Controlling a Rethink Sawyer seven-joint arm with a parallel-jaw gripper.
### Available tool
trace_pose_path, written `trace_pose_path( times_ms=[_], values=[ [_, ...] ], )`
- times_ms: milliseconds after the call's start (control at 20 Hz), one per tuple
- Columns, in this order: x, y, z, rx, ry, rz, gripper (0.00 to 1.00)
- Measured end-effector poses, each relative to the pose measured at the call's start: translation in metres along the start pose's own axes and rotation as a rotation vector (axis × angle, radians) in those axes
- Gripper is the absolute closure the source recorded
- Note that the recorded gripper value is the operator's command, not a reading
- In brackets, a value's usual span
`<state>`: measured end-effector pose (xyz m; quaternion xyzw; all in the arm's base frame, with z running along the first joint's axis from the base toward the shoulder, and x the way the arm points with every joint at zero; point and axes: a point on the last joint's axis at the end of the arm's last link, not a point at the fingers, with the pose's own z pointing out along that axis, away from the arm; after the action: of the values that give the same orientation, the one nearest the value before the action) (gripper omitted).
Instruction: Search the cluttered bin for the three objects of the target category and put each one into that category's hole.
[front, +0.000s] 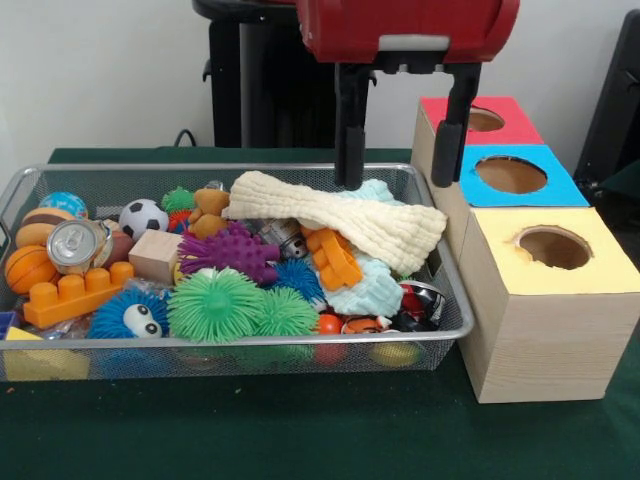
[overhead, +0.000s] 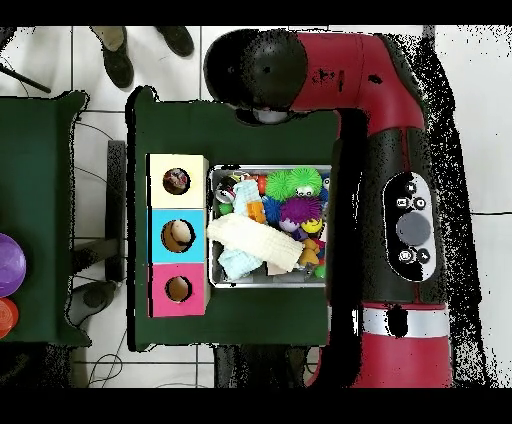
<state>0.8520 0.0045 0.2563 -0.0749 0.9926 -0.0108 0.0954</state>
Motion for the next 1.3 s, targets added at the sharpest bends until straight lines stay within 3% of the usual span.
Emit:
trace_pose_path(
  times_ms=[150, 300, 650, 1300],
  values=[
    [-0.001, 0.002, -0.003, -0.019, 0.009, 0.009, 0.00],
    [-0.003, 0.005, -0.014, -0.067, 0.031, 0.033, 0.00],
    [-0.009, 0.000, -0.021, -0.113, 0.018, 0.067, 0.00],
    [0.005, -0.050, 0.019, -0.173, 0.056, 0.161, 0.00]
  ],
)
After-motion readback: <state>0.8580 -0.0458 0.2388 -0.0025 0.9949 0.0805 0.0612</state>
